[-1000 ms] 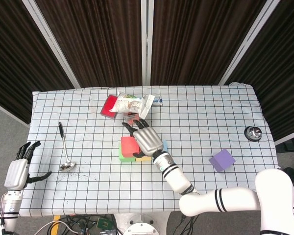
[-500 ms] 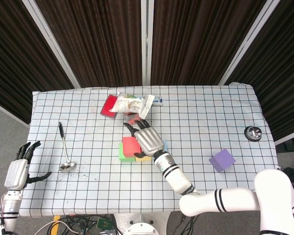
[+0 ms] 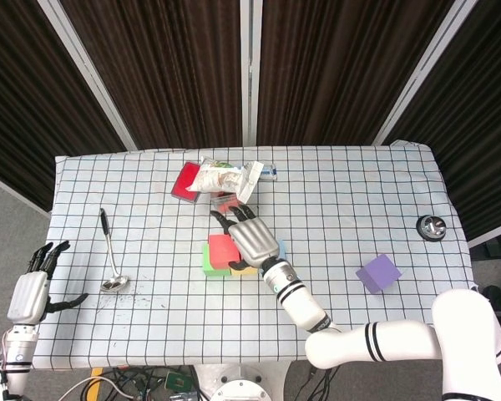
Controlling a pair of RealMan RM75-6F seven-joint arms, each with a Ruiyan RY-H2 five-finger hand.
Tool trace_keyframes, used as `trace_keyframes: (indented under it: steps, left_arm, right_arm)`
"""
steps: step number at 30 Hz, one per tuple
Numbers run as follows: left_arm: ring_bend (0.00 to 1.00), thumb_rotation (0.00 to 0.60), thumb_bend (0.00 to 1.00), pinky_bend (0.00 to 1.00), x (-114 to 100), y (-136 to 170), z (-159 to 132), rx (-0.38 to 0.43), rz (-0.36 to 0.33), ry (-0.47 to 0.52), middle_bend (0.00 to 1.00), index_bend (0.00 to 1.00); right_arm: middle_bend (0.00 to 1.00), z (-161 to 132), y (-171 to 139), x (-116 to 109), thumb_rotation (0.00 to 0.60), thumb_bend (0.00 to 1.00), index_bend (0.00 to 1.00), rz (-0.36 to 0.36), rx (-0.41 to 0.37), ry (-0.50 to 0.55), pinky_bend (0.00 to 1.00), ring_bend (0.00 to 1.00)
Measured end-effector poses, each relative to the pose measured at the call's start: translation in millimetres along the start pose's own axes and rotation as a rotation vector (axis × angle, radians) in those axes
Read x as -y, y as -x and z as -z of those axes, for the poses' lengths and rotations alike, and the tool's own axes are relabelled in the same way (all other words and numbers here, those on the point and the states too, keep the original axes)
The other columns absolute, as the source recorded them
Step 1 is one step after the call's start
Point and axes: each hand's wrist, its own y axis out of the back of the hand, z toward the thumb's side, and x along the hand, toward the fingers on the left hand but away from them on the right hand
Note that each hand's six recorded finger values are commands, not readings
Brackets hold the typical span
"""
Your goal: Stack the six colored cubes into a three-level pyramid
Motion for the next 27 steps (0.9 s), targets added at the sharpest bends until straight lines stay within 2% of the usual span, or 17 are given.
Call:
trace_keyframes:
  steps: [27]
  left_arm:
    - [0.0, 0.6, 0.0, 0.01, 1.7, -0.1, 1.9, -0.005, -0.001, -0.001, 0.13, 0.09]
  right_arm:
    - [0.41, 2.3, 2.0, 3.9, 0.6, 0.14, 0.0, -0.006, 0.008, 0.008, 0.0, 0.06]
